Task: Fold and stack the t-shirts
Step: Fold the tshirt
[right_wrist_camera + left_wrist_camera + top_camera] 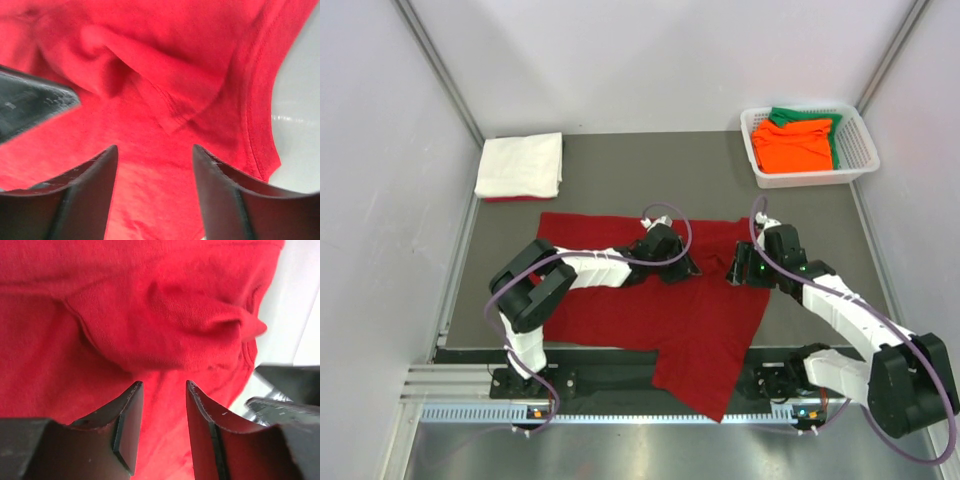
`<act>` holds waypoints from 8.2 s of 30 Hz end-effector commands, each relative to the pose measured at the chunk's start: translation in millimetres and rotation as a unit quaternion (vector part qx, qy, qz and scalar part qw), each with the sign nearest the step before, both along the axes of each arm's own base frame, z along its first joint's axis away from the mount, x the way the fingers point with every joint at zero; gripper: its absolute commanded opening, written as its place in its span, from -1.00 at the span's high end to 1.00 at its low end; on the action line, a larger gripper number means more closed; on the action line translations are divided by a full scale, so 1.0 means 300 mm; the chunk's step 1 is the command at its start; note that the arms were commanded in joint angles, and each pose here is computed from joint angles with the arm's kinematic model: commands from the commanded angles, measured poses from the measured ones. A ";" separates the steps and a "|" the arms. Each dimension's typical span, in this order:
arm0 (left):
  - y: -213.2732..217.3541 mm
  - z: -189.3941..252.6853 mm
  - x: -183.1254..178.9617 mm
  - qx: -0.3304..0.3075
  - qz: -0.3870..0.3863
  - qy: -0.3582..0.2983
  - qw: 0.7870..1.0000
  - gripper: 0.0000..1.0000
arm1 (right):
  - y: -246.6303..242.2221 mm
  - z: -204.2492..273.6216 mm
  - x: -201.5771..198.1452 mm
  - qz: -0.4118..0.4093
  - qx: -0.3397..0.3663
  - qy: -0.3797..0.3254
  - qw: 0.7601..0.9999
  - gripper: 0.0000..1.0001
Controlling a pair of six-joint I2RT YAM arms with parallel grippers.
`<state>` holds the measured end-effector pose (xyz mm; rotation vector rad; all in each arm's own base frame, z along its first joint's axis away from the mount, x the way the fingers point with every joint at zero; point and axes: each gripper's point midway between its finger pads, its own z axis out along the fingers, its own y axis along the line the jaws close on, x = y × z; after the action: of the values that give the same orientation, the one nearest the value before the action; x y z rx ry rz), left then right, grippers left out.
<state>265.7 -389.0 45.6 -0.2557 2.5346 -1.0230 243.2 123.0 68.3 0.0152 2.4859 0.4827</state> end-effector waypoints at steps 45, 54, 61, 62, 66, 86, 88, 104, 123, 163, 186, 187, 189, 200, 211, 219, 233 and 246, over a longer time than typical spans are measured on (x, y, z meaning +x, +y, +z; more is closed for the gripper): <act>0.029 0.165 -0.023 0.070 -0.128 -0.020 0.989 1.00 | -0.011 0.030 -0.077 0.001 0.049 0.047 0.998 1.00; 0.073 0.125 -0.058 0.082 -0.144 0.003 0.986 1.00 | -0.002 0.054 -0.124 -0.016 0.071 0.066 0.995 1.00; 0.073 0.088 -0.057 0.089 -0.152 0.014 0.984 1.00 | -0.010 0.046 -0.171 -0.043 0.075 0.078 0.993 1.00; 0.075 0.080 -0.059 0.089 -0.152 0.017 0.984 1.00 | -0.012 0.028 -0.186 -0.046 0.073 0.085 0.993 1.00; 0.084 0.075 -0.061 0.091 -0.156 0.021 0.983 1.00 | 0.001 0.009 -0.217 -0.057 0.086 0.093 0.990 1.00; 0.553 0.377 0.195 0.160 -0.079 -0.080 0.981 0.13 | -0.173 0.224 0.330 -0.099 -0.011 -0.028 0.995 -0.52; 0.650 0.381 0.272 0.186 -0.021 -0.099 0.977 0.13 | -0.204 0.239 0.403 -0.108 -0.023 -0.038 0.993 -0.51; 1.041 0.130 0.438 0.201 0.140 0.002 0.969 0.27 | -0.192 0.016 0.540 -0.076 -0.004 -0.003 0.997 -0.41; 1.183 0.091 0.439 0.212 0.150 0.003 0.966 0.14 | -0.344 -0.122 0.559 -0.215 -0.094 0.004 0.972 1.00; 1.270 -0.071 0.786 0.254 0.157 -0.020 0.954 0.27 | -0.378 -0.017 0.722 -0.173 -0.150 -0.026 0.973 1.00; 1.310 -0.112 0.713 0.254 0.163 0.023 0.953 1.00 | -0.372 -0.079 0.696 -0.184 -0.133 -0.012 0.974 1.00; 1.326 -0.115 0.717 0.259 0.170 0.026 0.950 1.00 | -0.375 -0.082 0.696 -0.186 -0.133 -0.011 0.974 1.00; 1.359 -0.093 0.733 0.263 0.189 0.018 0.946 1.00 | -0.368 -0.081 0.700 -0.187 -0.127 -0.014 0.974 1.00; 1.457 0.051 0.789 0.290 0.243 -0.034 0.925 1.00 | -0.334 -0.021 0.777 -0.198 -0.110 -0.039 0.973 1.00; 1.520 0.183 0.672 0.329 0.310 0.026 0.892 0.31 | -0.341 0.083 0.751 -0.193 -0.159 0.014 0.968 0.26; 1.418 0.226 0.238 0.284 0.328 0.104 0.895 -0.35 | -0.308 0.215 0.482 -0.179 -0.142 0.048 0.972 -0.42; 1.302 0.110 -0.260 0.258 0.334 0.265 0.867 0.21 | -0.056 0.205 0.199 -0.070 -0.068 0.089 0.991 -0.47; 1.250 0.029 -0.255 0.218 0.337 0.296 0.867 0.60 | 0.008 0.187 0.088 -0.017 -0.046 0.105 0.993 -0.47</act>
<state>188.1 -7.0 65.6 -1.3034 2.7136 -0.0464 273.8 116.4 110.0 0.1022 2.7494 0.3001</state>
